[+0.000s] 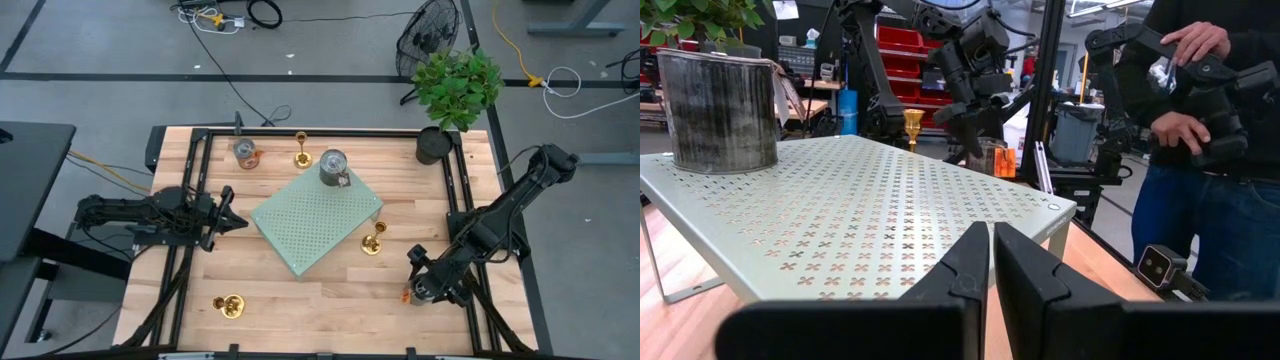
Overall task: Pick & Place candle stick holders
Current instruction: Put the bottom silver scented candle on the shelf
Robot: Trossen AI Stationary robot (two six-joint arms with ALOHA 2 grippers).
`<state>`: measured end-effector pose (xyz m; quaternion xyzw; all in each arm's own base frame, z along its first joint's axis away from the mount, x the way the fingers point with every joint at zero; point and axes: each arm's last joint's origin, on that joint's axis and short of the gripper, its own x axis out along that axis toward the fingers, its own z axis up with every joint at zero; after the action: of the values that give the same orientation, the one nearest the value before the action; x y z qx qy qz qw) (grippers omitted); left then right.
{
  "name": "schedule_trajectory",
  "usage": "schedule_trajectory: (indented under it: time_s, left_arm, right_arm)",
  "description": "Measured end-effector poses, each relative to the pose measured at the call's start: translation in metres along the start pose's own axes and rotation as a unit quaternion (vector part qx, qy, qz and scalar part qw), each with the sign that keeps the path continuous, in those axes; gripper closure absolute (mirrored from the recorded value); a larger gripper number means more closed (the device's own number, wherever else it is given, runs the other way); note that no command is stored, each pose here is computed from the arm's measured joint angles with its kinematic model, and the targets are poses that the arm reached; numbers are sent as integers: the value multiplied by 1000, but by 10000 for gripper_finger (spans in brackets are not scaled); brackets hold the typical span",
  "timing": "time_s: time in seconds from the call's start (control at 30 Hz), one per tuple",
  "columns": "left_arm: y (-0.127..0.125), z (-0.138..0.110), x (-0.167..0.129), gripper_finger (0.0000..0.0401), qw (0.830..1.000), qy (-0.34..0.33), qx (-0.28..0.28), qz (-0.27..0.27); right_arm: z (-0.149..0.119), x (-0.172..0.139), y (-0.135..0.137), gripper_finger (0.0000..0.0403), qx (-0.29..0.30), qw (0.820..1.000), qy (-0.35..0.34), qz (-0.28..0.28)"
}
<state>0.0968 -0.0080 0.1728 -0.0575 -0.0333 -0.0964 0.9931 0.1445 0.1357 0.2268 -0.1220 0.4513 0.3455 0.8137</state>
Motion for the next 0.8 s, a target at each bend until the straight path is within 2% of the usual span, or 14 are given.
schedule_trajectory:
  time_s: [0.3, 0.8]
  left_arm:
    - [0, 0, 0, 376, 1000, 0, 0, 0]
    - [0, 0, 0, 376, 1000, 0, 0, 0]
  right_arm:
    - [6, -15, -11, 37, 18, 1000, 17, -19]
    - [-6, -38, -27, 37, 63, 996, 30, -48]
